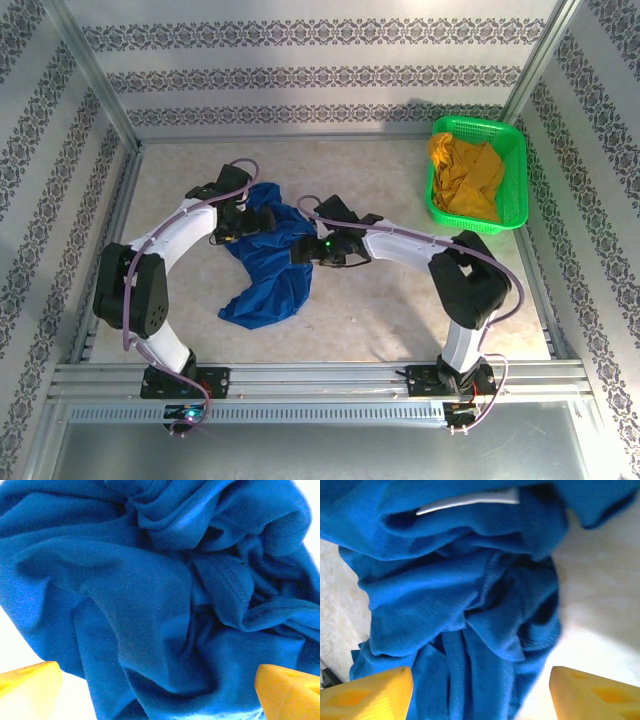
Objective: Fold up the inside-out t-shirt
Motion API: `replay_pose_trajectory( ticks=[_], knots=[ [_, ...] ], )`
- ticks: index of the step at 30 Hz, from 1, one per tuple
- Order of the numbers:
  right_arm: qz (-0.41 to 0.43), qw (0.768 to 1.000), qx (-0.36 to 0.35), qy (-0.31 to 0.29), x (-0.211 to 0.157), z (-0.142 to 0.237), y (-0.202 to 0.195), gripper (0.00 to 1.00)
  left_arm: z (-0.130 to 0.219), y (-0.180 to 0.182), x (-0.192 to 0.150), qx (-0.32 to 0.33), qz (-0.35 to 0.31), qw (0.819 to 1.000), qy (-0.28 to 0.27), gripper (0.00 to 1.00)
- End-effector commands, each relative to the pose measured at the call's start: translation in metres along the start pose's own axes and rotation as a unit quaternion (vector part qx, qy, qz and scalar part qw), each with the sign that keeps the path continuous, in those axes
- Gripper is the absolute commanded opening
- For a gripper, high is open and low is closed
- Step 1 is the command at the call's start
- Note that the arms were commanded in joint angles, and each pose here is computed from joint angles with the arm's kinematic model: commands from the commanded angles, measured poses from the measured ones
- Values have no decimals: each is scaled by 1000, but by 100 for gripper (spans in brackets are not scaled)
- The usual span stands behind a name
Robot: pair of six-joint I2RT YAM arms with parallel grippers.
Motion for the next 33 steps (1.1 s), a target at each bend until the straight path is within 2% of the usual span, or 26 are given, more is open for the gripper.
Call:
replay_pose_trajectory(
  ticks=[1, 2, 3, 6, 7, 8, 15, 22, 27, 29, 30, 31, 32, 33],
  knots=[
    [-2, 1000, 23, 5, 7, -9, 8, 69, 0, 1, 0, 8, -13, 1000, 8, 99],
    [-4, 1000, 22, 6, 6, -11, 7, 66, -1, -1, 1, 3, -10, 1000, 7, 99],
    [-7, 1000, 23, 7, 7, -14, 6, 58, -1, -2, 4, -4, -5, 1000, 4, 99],
    [-13, 1000, 20, 7, 6, -13, 1, 16, 3, -11, 14, -25, 1, 1000, -17, 99],
    [-14, 1000, 21, 4, 6, -10, -1, 5, 6, -15, 19, -29, -4, 999, -26, 99],
    [-16, 1000, 20, -2, 4, -6, -4, 0, 9, -19, 23, -32, -10, 999, -31, 99],
    [-44, 997, 14, -58, -9, 27, -30, 0, 0, -67, 46, -53, -95, 994, -26, 99],
    [-56, 996, 7, -76, -12, 38, -42, 0, -33, -117, 36, -82, -153, 985, 6, 99],
    [-59, 994, 11, -90, -12, 47, -42, 0, -57, -130, 28, -81, -165, 982, 35, 98],
    [-57, 993, 14, -99, -12, 54, -41, 0, -64, -128, 30, -71, -160, 984, 35, 82],
    [-56, 993, 14, -102, -13, 60, -40, 0, -65, -127, 34, -70, -152, 985, 27, 59],
    [-54, 992, 15, -110, -11, 68, -39, 0, -61, -124, 40, -65, -141, 988, 15, 26],
    [-53, 991, 16, -122, -10, 77, -38, 0, -54, -120, 48, -56, -127, 990, 3, 0],
    [-52, 989, 21, -138, -7, 91, -37, 0, -42, -116, 58, -50, -115, 992, -16, 0]
  ],
)
Point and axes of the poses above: each hand's point on the last joint's axis, 136 mm out from that joint toward the fingers, its own z axis back along the fingers, its own y axis along the line the jaws close on, x = y × z, the point moved 10 cm from there along z, back along the fingers, and after that the axes turned 15 degrees about -z, right-handed, at the moved point
